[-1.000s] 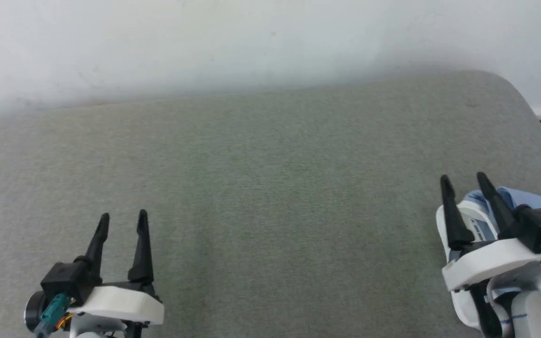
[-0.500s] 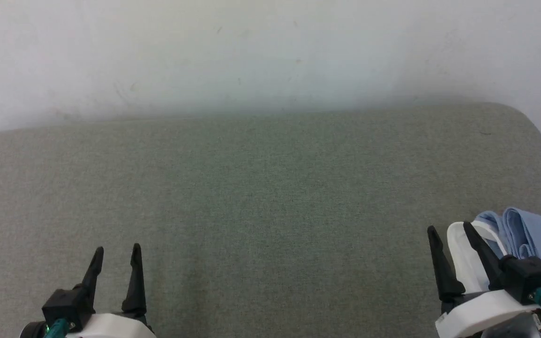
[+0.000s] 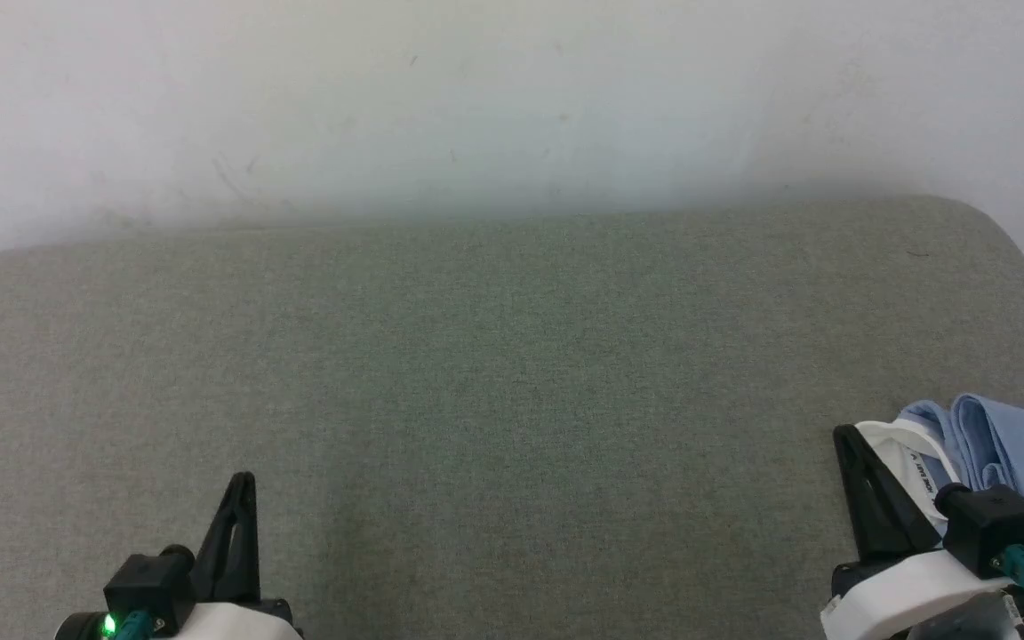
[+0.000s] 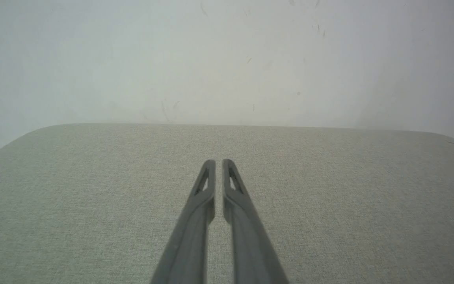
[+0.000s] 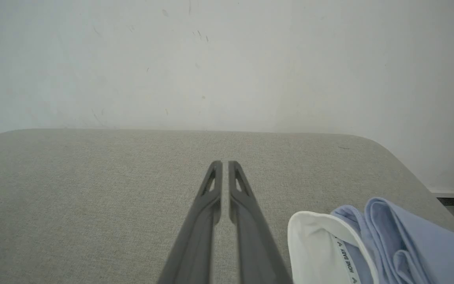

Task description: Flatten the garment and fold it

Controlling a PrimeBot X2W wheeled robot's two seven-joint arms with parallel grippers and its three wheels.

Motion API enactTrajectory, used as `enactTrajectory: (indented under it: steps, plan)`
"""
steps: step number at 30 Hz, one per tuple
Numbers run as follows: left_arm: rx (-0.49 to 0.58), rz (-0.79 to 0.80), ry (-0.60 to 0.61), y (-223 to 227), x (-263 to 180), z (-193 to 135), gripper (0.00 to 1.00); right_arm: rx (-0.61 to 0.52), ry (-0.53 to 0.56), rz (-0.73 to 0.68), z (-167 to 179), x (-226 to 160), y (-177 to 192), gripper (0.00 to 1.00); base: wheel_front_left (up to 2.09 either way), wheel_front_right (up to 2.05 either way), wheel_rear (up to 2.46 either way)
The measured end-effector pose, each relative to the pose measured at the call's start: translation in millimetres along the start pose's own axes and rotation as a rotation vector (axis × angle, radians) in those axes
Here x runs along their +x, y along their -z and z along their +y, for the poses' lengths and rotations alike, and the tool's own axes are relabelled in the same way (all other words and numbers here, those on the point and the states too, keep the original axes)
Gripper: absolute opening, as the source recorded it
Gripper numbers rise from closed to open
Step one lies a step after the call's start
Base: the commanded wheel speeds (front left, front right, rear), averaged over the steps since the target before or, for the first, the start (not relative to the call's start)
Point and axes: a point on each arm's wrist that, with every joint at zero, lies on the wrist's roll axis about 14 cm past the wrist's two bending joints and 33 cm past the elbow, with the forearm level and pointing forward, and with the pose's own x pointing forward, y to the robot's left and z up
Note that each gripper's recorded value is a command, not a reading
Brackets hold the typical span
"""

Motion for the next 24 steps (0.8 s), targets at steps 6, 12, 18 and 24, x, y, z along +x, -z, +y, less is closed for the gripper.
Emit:
enactTrajectory:
  steps: [6,12,18,24]
  plan:
    - [-0.001,0.009,-0.002,1.1,-0.2,0.2,0.00,0.000,-0.001,0.001,0.4,0.3,0.4,0.00,0.00,0.00,0.00]
    - [0.002,0.013,-0.004,1.1,-0.1,-1.0,0.00,-0.002,-0.003,0.004,0.8,0.6,1.3,0.00,0.00,0.00,0.00]
    - [0.010,0.020,-0.003,1.1,0.1,-1.9,0.00,-0.008,-0.005,0.007,1.3,1.6,1.7,0.00,0.00,0.00,0.00]
    - [0.012,0.022,0.000,0.5,0.7,-4.0,0.00,-0.014,-0.008,0.008,2.0,3.6,1.2,0.00,0.00,0.00,0.00]
